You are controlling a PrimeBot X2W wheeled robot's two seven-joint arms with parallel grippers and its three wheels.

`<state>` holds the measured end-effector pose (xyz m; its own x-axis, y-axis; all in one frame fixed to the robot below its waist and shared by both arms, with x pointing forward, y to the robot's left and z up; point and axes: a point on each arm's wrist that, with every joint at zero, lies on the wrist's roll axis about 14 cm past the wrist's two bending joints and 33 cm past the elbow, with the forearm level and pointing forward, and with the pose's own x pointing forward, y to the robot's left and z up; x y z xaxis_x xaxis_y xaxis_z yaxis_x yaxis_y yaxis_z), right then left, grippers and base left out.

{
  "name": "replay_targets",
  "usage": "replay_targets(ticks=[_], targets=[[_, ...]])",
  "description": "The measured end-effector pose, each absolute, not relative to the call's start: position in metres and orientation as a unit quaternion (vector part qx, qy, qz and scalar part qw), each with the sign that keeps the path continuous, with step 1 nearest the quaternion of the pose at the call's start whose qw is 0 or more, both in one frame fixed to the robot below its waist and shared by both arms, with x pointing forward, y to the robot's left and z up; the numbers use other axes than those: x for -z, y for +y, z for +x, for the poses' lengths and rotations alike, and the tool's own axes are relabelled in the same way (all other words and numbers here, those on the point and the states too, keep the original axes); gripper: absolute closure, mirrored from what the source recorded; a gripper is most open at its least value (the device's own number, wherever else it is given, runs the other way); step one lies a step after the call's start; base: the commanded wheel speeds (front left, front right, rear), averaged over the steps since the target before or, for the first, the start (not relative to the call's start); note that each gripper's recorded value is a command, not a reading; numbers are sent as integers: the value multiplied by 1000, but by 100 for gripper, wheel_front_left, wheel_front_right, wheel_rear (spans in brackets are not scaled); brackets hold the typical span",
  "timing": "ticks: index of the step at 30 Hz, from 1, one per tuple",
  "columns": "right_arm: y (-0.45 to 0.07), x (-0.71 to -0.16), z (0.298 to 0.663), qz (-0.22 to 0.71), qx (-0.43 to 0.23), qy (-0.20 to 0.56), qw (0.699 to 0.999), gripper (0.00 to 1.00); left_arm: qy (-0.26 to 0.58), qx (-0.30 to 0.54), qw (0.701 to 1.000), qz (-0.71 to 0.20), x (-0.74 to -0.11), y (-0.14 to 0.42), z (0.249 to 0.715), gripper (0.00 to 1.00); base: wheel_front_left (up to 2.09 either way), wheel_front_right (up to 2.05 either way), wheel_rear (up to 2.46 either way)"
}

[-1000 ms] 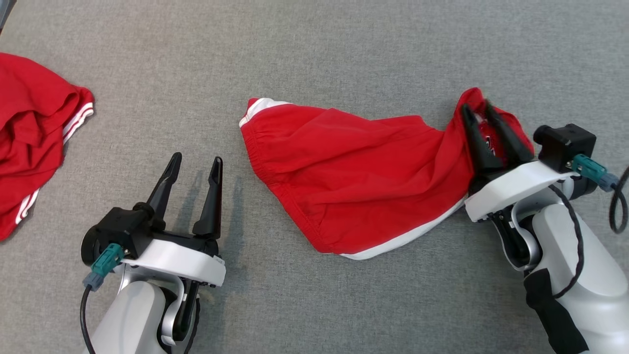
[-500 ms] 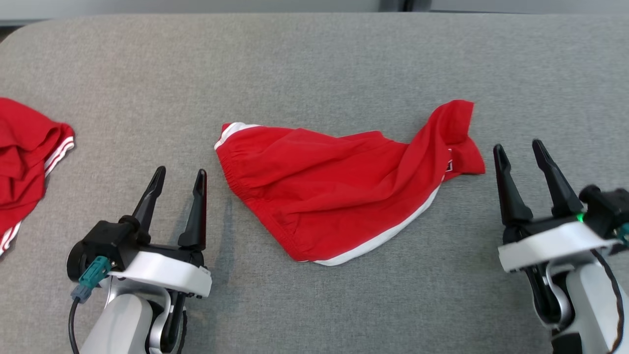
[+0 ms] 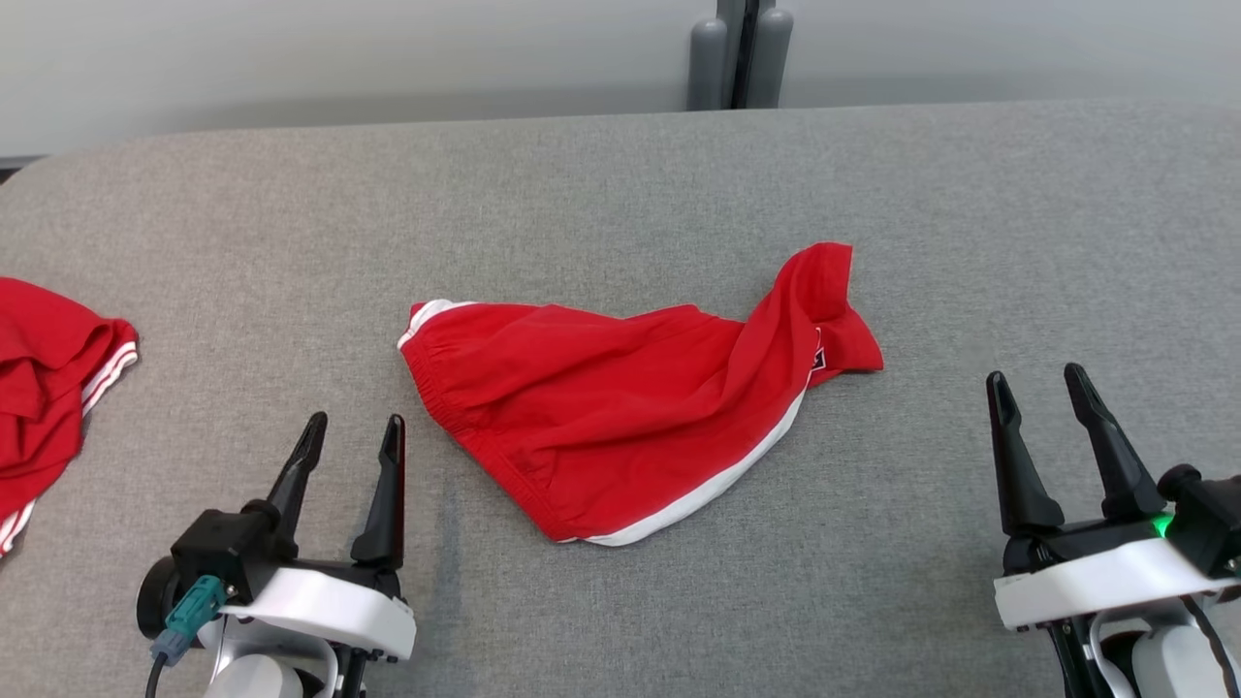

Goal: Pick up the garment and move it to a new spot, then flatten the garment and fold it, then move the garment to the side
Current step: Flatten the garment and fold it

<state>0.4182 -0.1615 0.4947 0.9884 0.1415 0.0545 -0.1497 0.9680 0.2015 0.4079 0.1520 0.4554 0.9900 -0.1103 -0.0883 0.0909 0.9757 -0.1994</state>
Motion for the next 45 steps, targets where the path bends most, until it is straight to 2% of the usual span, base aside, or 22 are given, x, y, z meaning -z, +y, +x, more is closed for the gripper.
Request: replay_targets(ticks=[15,18,23,26,28,32,37,38,39,40,45], targets=[[-159,-503,410,111,-70,-24,991,0,53,61,991,-107,-460,143,400,0,0,0,0],[-158,-502,411,112,-70,-23,991,0,75,79,988,-113,-454,132,397,0,0,0,0],[-156,-496,412,112,-72,-13,991,0,167,143,966,-133,-426,90,382,0,0,0,0],[-155,-490,412,115,-72,-4,991,0,248,179,938,-165,-399,58,357,0,0,0,0],[-155,-487,411,116,-69,0,991,0,271,186,928,-175,-390,52,350,0,0,0,0],[-158,-483,411,120,-63,4,991,0,287,200,918,-190,-383,42,348,0,0,0,0],[-162,-482,413,119,-57,3,991,0,252,214,924,-194,-395,38,365,0,0,0,0],[-163,-482,414,119,-56,2,991,0,246,215,926,-191,-397,38,368,35,0,0,0],[-163,-482,414,120,-55,1,991,0,238,219,928,-187,-399,39,371,80,0,0,0],[-164,-482,414,120,-55,2,991,0,230,221,929,-185,-402,39,374,100,0,0,0],[-164,-483,413,123,-51,-1,991,0,216,232,932,-176,-411,37,377,100,0,0,0]])
